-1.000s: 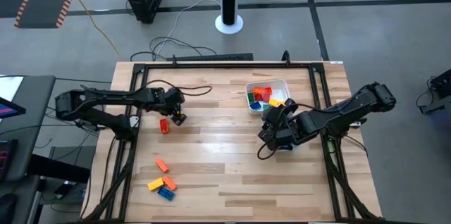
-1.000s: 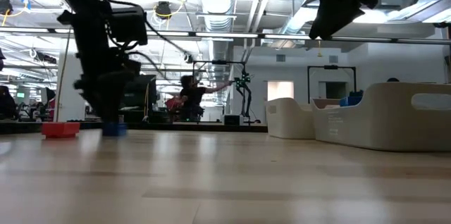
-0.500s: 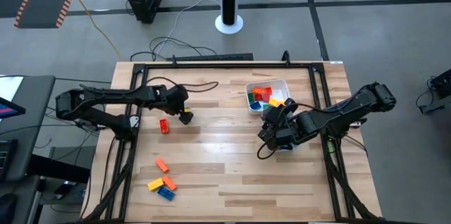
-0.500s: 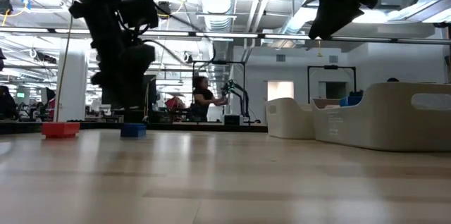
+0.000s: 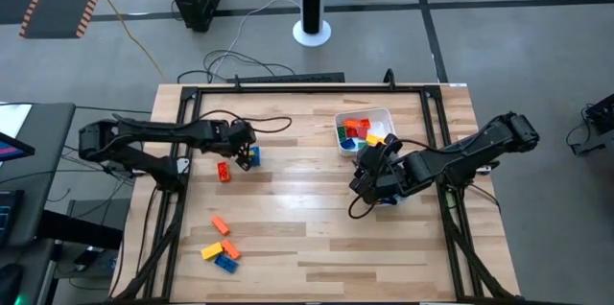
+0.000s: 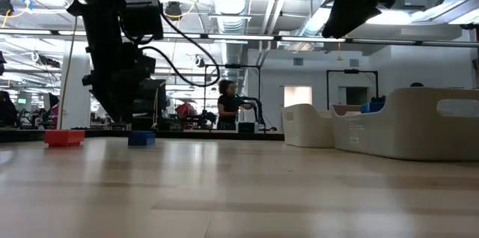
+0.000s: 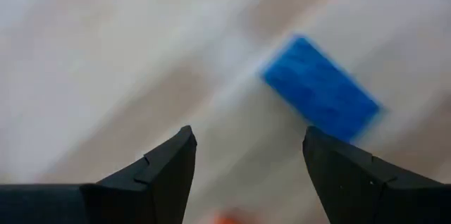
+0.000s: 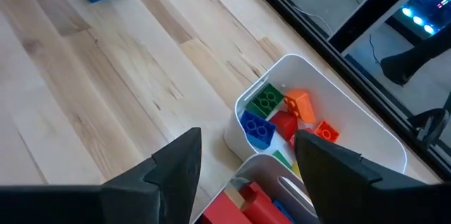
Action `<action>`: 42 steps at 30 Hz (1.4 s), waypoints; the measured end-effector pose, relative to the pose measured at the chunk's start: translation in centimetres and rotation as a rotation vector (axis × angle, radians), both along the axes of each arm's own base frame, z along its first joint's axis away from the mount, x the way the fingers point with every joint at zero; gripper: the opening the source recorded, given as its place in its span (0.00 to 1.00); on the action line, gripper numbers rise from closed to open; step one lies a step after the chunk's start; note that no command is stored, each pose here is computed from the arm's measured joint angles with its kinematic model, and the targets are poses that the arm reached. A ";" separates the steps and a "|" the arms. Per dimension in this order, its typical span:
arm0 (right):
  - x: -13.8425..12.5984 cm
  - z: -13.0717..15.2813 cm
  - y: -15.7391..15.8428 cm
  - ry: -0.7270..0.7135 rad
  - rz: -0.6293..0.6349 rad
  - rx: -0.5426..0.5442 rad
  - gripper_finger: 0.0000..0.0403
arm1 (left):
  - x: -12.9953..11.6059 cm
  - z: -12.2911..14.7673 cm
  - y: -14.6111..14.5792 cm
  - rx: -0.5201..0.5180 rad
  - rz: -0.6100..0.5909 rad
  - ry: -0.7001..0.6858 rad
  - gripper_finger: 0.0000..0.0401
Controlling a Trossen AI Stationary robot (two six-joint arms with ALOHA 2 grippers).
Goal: Sort blocks by size
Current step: Put the large blue game piece into the gray bin
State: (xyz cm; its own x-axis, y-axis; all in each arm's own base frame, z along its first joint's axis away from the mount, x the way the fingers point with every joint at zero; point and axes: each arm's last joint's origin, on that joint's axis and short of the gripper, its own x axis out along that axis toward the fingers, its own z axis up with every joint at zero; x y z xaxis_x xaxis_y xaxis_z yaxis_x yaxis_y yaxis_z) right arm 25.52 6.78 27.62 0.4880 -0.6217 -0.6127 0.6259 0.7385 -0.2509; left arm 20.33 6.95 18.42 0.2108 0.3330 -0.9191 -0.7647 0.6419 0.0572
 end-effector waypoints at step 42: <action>0.2 0.1 0.4 -0.006 0.034 -0.006 0.63 | 4.6 -4.1 -2.9 0.069 -0.217 -0.055 0.68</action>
State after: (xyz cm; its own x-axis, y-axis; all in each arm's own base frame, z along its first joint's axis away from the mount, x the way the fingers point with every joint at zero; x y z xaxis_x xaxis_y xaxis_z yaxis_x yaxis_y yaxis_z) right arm 25.67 7.17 27.71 0.5126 -0.6084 -0.6059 0.6019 0.7578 -0.2517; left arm 24.97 4.02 14.33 0.3333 0.3362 -0.8809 -0.6127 0.7873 0.0687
